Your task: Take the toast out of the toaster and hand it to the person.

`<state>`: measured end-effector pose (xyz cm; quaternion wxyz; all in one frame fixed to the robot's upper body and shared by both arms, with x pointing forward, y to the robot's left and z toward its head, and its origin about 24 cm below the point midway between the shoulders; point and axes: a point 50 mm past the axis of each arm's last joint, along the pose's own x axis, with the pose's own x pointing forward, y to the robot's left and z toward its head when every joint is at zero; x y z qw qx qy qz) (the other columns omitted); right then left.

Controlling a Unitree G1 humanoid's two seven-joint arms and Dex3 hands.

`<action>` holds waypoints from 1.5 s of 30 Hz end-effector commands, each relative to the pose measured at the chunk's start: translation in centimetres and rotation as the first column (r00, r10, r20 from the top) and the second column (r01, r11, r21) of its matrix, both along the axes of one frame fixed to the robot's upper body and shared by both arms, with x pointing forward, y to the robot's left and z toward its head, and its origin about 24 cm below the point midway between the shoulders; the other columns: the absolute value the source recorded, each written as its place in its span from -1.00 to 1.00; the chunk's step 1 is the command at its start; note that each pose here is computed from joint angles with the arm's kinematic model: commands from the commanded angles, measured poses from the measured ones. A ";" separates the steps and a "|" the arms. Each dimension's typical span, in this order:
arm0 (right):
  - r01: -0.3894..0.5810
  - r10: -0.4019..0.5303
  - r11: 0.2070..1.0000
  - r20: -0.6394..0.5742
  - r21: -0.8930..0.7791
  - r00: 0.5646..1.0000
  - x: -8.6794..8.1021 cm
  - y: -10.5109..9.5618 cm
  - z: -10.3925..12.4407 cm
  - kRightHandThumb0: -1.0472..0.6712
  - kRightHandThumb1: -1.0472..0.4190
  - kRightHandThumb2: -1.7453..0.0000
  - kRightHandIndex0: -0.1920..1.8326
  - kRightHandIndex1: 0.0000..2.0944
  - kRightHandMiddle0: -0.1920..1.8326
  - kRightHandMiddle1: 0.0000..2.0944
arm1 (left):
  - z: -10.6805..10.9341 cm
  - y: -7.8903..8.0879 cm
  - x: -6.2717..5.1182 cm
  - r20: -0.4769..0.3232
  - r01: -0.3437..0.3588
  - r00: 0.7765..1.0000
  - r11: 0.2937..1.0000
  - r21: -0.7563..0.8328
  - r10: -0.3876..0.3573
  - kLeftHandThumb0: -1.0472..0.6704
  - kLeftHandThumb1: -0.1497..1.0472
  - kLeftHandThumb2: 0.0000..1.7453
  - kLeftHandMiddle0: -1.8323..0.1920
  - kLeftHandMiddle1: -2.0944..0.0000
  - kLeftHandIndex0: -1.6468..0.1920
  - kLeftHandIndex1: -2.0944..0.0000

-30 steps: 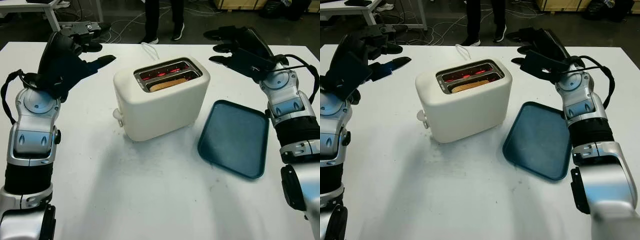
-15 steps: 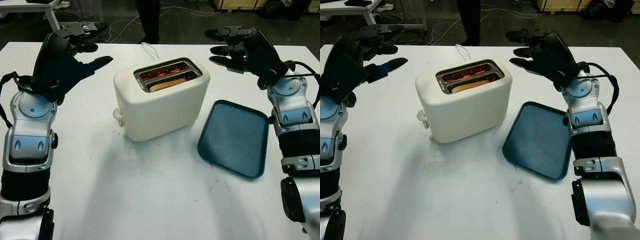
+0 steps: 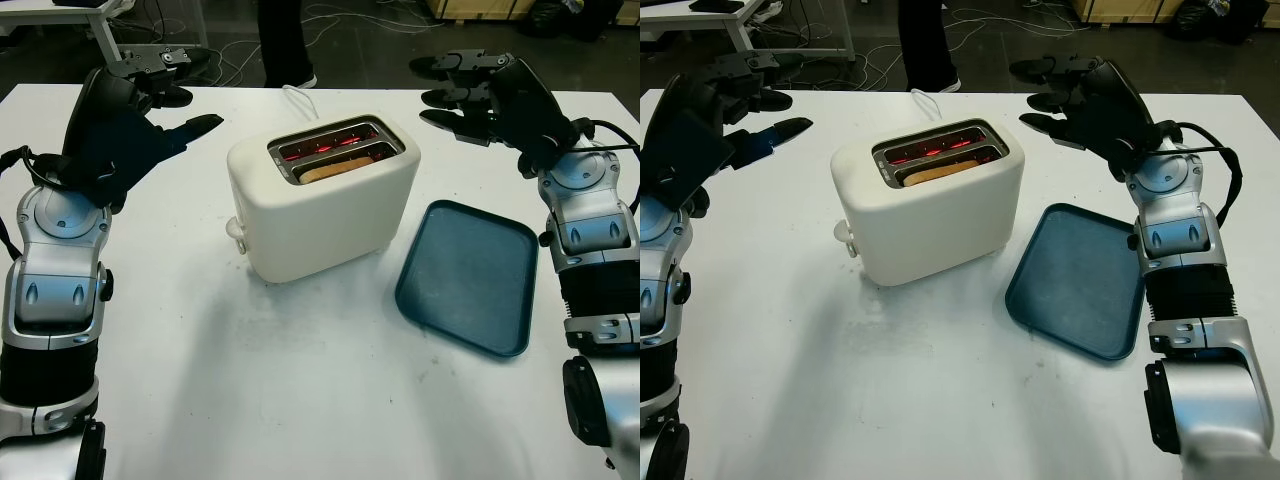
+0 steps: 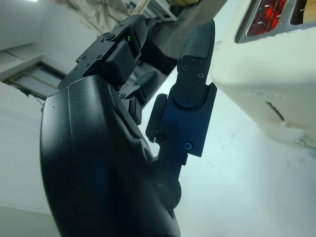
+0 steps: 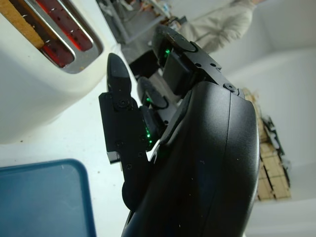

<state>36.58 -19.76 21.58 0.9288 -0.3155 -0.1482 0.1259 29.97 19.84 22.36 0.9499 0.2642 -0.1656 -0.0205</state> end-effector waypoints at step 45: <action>-0.006 0.005 0.999 -0.025 -0.032 1.000 -0.2 0.7 -0.3 -0.16 -0.83 0.87 -0.04 -0.96 -0.12 -0.99 | 0.5 -0.3 -0.2 0.021 0.021 1.000 1.000 0.003 -0.021 -0.43 0.79 -0.89 0.62 0.10 0.19 0.89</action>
